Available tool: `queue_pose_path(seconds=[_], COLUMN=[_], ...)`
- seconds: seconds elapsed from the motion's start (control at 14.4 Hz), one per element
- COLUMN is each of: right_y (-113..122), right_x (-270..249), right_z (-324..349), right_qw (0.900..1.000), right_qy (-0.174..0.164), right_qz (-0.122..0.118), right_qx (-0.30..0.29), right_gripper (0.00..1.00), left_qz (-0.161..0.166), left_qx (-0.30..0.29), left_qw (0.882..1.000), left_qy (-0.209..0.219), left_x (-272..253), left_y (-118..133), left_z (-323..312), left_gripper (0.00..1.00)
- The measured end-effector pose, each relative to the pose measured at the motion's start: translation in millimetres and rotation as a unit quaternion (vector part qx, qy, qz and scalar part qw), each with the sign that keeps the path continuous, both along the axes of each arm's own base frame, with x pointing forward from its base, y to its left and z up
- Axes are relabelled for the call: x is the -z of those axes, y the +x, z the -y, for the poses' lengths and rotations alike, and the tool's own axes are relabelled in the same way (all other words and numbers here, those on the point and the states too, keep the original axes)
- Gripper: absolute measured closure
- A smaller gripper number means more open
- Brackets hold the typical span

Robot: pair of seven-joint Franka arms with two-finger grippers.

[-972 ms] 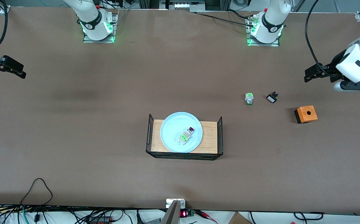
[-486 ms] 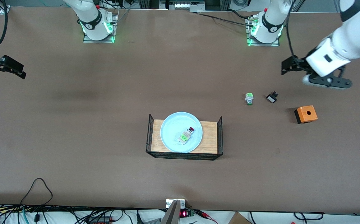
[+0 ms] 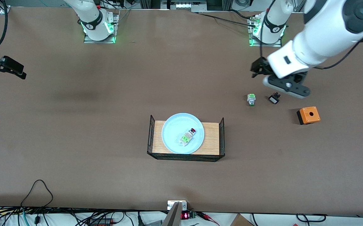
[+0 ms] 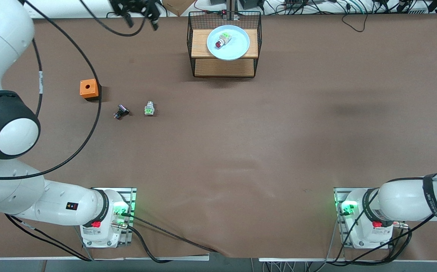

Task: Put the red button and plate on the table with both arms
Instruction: 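Move the left gripper over the red-capped button on the plate, then lower the left gripper and grasp the red-capped green button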

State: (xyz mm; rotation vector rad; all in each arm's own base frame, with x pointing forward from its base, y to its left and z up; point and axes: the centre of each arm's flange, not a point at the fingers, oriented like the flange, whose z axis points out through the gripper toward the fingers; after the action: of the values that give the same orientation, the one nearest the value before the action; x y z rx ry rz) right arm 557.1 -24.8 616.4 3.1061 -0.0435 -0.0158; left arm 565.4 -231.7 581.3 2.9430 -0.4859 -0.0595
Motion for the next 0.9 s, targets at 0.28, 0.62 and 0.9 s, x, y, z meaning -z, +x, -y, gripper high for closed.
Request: queue_pose_path(seconds=[0.28, 0.62, 0.9], right_y=[0.0, 0.0, 0.0], right_x=[-0.5, -1.1, -1.2], right_z=[0.0, 0.0, 0.0], right_qw=[1.0, 1.0, 1.0], right_qy=[0.0, 0.0, 0.0], right_qz=[0.001, 0.001, 0.001], right_qx=[0.0, 0.0, 0.0], right_gripper=[0.0, 0.0, 0.0], left_qz=[0.075, 0.111, 0.163], left_qx=[0.043, 0.086, 0.108], left_qw=[0.995, 0.985, 0.975], left_qy=[-0.048, -0.097, -0.106], left_x=[27.4, 137.2, 180.2], left_y=[12.5, 45.4, 81.9], left_z=[86.6, 179.4, 179.8], left_gripper=[0.0, 0.0, 0.0])
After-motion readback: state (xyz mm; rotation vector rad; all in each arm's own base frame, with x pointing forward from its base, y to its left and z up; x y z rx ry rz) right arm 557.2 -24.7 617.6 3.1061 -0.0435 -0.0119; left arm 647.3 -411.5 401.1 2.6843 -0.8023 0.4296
